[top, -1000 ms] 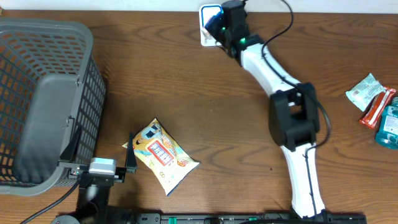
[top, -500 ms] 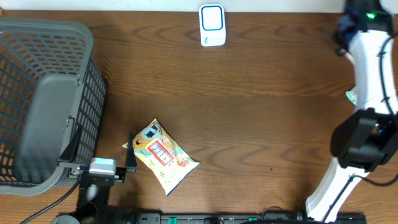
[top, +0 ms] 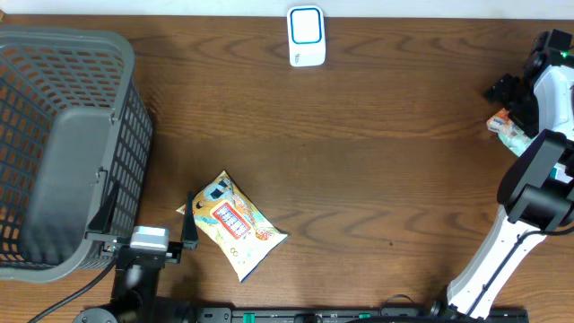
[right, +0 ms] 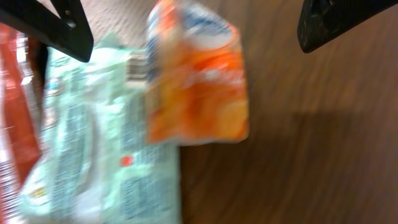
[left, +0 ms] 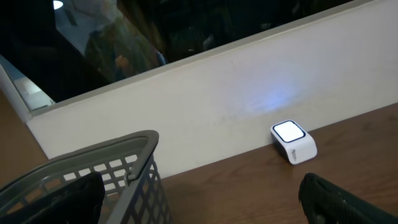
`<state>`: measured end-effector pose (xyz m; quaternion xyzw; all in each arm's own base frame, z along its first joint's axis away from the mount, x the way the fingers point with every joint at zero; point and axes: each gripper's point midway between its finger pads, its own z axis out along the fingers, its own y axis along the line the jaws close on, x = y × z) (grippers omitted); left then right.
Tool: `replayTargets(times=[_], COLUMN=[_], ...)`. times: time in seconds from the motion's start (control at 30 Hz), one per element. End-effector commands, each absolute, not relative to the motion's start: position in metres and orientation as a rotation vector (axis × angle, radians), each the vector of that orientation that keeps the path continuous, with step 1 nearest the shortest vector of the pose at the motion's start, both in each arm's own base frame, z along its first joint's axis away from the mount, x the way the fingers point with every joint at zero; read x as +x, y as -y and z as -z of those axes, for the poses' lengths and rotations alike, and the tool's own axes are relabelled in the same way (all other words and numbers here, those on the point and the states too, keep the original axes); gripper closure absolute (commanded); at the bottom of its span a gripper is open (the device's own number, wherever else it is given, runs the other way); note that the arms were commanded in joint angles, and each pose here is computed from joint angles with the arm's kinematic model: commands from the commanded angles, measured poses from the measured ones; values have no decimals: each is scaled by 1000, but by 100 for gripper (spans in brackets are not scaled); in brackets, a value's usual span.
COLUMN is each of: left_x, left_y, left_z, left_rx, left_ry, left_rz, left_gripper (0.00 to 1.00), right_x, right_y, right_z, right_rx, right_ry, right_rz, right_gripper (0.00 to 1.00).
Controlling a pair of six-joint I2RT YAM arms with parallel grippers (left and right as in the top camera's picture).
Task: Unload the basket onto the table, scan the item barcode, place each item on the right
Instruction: 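Carry the orange packet to the right table edge and release it, then reach the right gripper to the orange-white chip bag and grasp it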
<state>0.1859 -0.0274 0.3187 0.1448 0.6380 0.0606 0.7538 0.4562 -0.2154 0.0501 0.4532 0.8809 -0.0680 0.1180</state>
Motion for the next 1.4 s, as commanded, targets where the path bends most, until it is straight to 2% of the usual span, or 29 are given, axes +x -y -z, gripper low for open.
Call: replayTargets(times=[0.0,0.1,0.17,0.27,0.37,0.4,0.57,0.63,0.73,0.83,0.97,1.07,1.13,1.37], left_x=[185,184,184,184,184,184,183,183,183,183,183,183,183,183], left_y=[27,27,27,27,27,27,26,25,25,25,25,25,25,25], left_z=[-321,-321,-322,-323,-324,-324,-329,-330,-330,-330,-330,-330,-330,-330], left_rx=[324,324,324,322,322,321,313,306,306,307,307,307,307,307], left_ry=[-1378,-1377,-1375,-1370,-1369,-1366,-1348,-1345,-1345,-1346,-1346,-1346,-1346,-1346], left_rz=[-145,-145,-145,-145,-145,-146,-149,-155,-154,-154,-154,-154,-154,-154], left_gripper=[0,0,0,0,0,0,0,0,0,0,0,0,0,0], right_x=[476,482,479,465,444,434,377,358,301,267,239,231,222,194], right_y=[194,153,120,53,-32,-69,-197,-227,-297,-338,-386,-409,-419,-422], right_z=[-123,-177,-197,-203,-195,-190,-160,-147,-116,-102,-93,-83,-74,-34], right_rx=[1228,1111,1047,953,610,384,-402,-539,-908,-1116,-1334,-1418,-1442,-1325], right_ry=[-2465,-2425,-2446,-2571,-2772,-2834,-2928,-2937,-2901,-2818,-2642,-2498,-2439,-2517], right_rz=[-1,-236,-376,-608,-809,-861,-912,-920,-932,-918,-780,-535,-445,-466], right_gripper=[1,1,1,1,1,1,1,1,1,1,1,1,1,1])
